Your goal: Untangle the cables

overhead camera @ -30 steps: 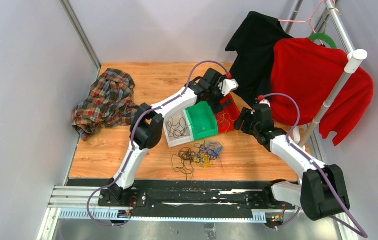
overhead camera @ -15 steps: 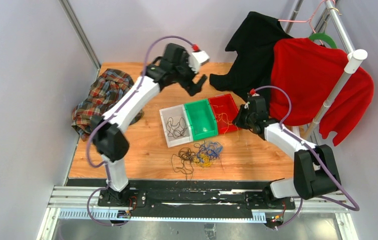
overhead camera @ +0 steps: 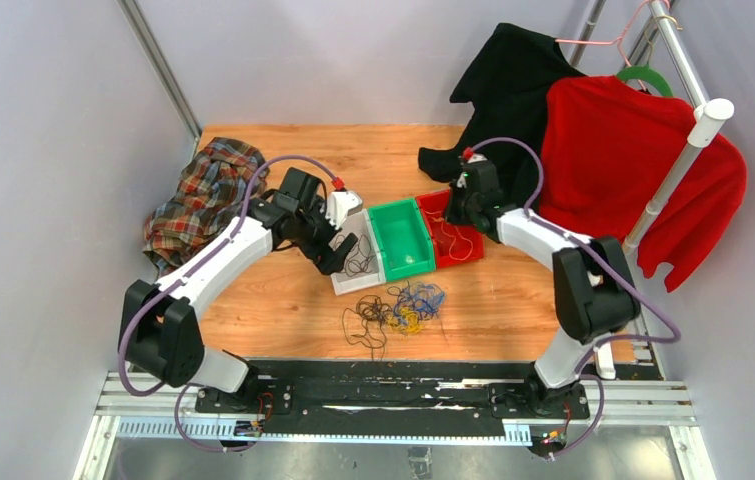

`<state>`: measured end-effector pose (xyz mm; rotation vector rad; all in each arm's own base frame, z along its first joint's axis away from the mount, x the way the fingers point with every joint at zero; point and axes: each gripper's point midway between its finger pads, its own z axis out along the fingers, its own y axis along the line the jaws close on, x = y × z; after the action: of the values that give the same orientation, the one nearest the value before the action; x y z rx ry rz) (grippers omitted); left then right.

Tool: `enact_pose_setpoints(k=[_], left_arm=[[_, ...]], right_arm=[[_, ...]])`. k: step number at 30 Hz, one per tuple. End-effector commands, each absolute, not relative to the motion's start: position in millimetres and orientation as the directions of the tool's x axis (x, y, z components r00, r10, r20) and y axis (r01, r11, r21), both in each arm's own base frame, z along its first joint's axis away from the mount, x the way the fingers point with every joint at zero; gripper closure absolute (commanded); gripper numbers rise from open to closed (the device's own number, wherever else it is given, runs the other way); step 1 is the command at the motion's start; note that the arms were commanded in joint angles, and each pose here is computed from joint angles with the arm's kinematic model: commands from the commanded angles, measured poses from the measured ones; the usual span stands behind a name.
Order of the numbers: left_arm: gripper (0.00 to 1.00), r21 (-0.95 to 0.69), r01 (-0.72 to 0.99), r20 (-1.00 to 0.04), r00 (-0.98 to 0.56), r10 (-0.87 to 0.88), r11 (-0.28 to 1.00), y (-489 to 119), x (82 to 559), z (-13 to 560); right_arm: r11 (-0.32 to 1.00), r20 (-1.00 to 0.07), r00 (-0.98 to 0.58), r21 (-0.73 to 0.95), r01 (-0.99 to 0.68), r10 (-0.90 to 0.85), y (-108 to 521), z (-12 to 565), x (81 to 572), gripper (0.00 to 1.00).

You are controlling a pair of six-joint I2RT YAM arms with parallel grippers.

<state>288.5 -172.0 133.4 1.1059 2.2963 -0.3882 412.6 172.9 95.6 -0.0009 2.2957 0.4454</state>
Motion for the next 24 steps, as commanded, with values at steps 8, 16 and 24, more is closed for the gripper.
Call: enact_pose_setpoints(k=[8,16,24], left_arm=[[0.04,-0.008,0.749,-0.594,-0.536,0.6,0.662,-177.0,313.4,95.5],[0.11,0.072,0.728,-0.607,-0.51,0.609,0.682,-184.8,362.6,83.5],[0.12,0.195,0.678,-0.66,-0.444,0.606,0.708,-181.3,415.5,119.5]], right_arm=[[0.975,-0.823,-0.569,0.114,-0.189,-0.014,194.0,91.3,466.7,0.99],[0.983,-0.849,-0.525,0.042,-0.178,-0.058,190.2,84.1,488.7,0.99],[0.989,-0.868,-0.487,-0.031,-0.143,-0.098,173.9,105.4,487.5,0.88]])
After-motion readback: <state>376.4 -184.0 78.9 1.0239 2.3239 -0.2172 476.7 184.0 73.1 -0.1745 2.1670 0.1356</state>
